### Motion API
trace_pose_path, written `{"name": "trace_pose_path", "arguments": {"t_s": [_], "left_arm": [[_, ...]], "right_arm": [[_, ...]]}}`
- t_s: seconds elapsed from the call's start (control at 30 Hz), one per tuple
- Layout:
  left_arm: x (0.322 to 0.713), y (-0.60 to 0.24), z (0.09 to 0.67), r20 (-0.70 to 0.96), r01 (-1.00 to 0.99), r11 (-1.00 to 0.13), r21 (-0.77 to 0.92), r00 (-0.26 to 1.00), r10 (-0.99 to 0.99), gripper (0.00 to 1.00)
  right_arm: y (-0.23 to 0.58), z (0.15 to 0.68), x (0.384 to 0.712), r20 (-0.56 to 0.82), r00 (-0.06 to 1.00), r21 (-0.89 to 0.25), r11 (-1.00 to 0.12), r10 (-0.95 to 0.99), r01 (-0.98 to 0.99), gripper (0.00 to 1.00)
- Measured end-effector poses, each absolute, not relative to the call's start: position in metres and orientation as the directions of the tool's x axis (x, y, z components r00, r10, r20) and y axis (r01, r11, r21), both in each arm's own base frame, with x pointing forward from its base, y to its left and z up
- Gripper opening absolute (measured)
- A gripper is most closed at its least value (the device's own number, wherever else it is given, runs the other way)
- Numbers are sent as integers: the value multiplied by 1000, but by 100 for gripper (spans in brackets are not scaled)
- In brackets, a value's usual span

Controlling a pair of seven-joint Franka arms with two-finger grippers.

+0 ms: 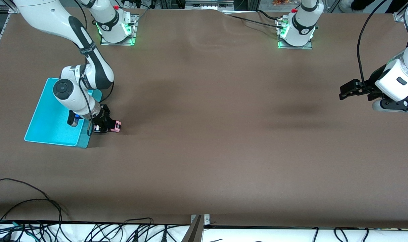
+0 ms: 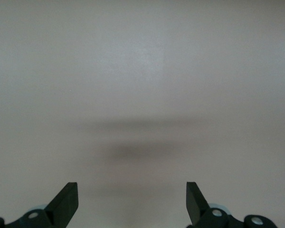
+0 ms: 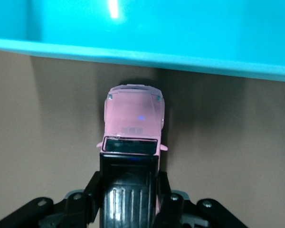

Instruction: Wind and store pink jeep toy

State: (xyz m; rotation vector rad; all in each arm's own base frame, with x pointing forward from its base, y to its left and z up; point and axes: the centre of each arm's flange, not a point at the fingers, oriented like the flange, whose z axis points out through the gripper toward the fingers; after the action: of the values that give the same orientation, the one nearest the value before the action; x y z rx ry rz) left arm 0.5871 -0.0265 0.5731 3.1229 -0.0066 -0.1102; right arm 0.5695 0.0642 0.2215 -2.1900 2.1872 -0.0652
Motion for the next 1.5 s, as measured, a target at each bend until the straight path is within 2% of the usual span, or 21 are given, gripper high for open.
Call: {"name": "trace_pose_path", "arguments": {"t_s": [0.47,0.67,0.93,1.2,1.5], "left_arm": [[586,-26,573,-77,-3,-1000,17,997,-4,100],[586,-26,573,-81,-3,-1000,16,997,-4,100],[585,-26,572,-89,-3,-1000,16,996,-4,100],[584,-26,572,-90,-3,-1000,16,996,-4,100],[584,-26,572,-90,-3,-1000,16,996,-4,100]], "right_arm": [[71,323,610,88,53,22,-51,-995,-998,50],[56,351,611,123,92,36,-88,-988,-995,50],[-6,379,603,143,148,80,-138,-979,-987,50],[-60,374,592,137,143,121,-127,-980,-985,50],[-88,319,565,101,102,127,-89,-990,-988,50]]}}
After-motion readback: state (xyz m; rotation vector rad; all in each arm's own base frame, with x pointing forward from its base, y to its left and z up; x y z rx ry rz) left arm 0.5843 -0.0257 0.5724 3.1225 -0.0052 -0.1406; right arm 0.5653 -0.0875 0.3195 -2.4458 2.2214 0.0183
